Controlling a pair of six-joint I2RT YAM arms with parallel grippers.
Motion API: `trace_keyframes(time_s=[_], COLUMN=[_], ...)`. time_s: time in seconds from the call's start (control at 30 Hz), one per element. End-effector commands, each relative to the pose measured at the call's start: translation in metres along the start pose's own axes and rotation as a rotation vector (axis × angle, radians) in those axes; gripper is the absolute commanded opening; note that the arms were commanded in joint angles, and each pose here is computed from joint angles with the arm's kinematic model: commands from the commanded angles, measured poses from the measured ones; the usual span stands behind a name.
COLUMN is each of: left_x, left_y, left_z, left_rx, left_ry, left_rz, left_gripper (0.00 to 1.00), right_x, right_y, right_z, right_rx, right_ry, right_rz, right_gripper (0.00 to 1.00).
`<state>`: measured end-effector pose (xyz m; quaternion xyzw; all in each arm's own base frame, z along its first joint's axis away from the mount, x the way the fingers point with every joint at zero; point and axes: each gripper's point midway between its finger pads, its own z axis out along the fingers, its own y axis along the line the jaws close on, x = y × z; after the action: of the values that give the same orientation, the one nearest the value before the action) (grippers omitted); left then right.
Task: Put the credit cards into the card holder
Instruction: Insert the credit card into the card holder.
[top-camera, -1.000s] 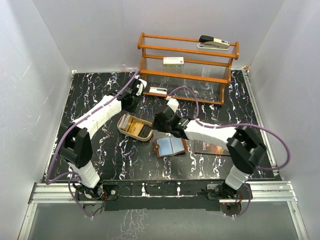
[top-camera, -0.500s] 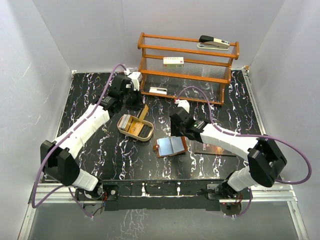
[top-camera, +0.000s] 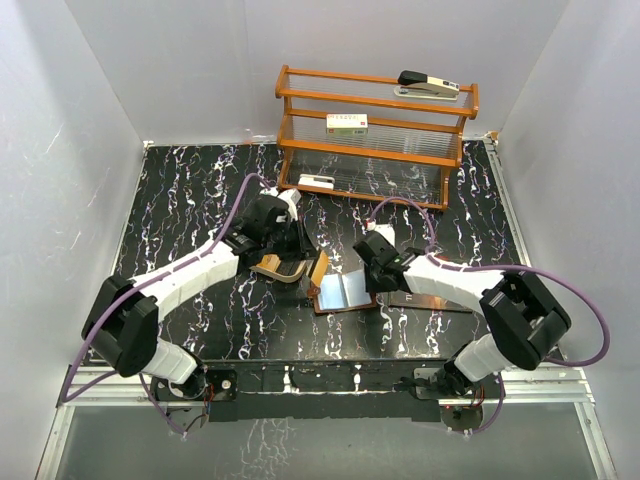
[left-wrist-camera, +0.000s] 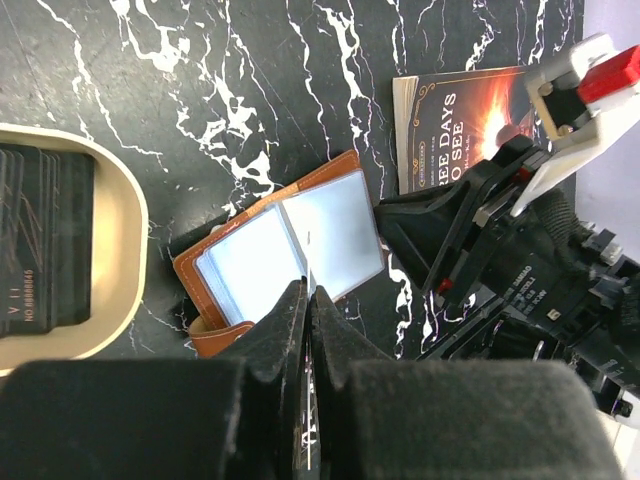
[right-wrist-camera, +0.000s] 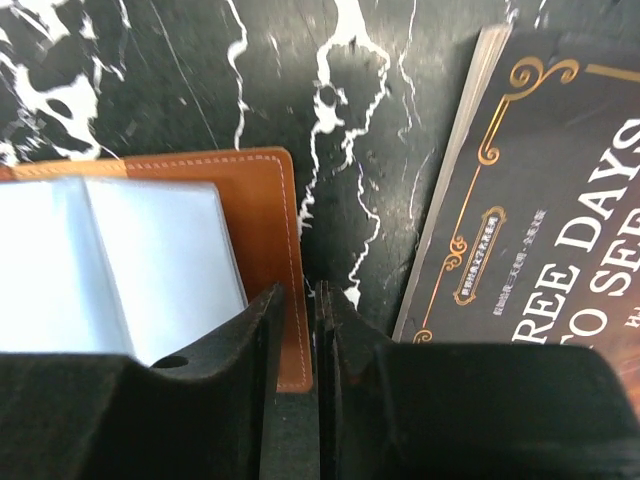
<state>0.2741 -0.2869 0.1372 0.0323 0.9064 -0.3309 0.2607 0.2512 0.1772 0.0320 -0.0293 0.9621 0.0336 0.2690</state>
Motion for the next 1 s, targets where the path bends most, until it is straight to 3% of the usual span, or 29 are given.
trace_keyframes(time_s=[0.0,0.23,0.53,0.97], left_x=[-0.006,0.012,0.024,0.037], left_y=[-0.022,-0.023,-0.012,-0.003], left_z=[0.001,0.019,0.035,0.048], left_rx=[0.071,0.083,0.016,-0.037], left_ry=[-0.071,-0.045,-0.037,-0.036], left_rz=[-0.044,-0.034,-0.068,-0.121], left_gripper=[0.00,0.00,0.00,0.00], right_x=[0.003,-0.001,-0.042,-0.027], right_y=[0.004,0.007,0.027,0.033], right_z=[-0.001,-0.026,-0.071,-0.026], right_rx=[-0.031,-0.081,-0.211,-0.168], right_ry=[-0.015,-0.023,-0.135,-0.059], right_rz=[0.063,0.112,0.133,0.046], right_gripper=[0.17,0.16,0.20,0.21])
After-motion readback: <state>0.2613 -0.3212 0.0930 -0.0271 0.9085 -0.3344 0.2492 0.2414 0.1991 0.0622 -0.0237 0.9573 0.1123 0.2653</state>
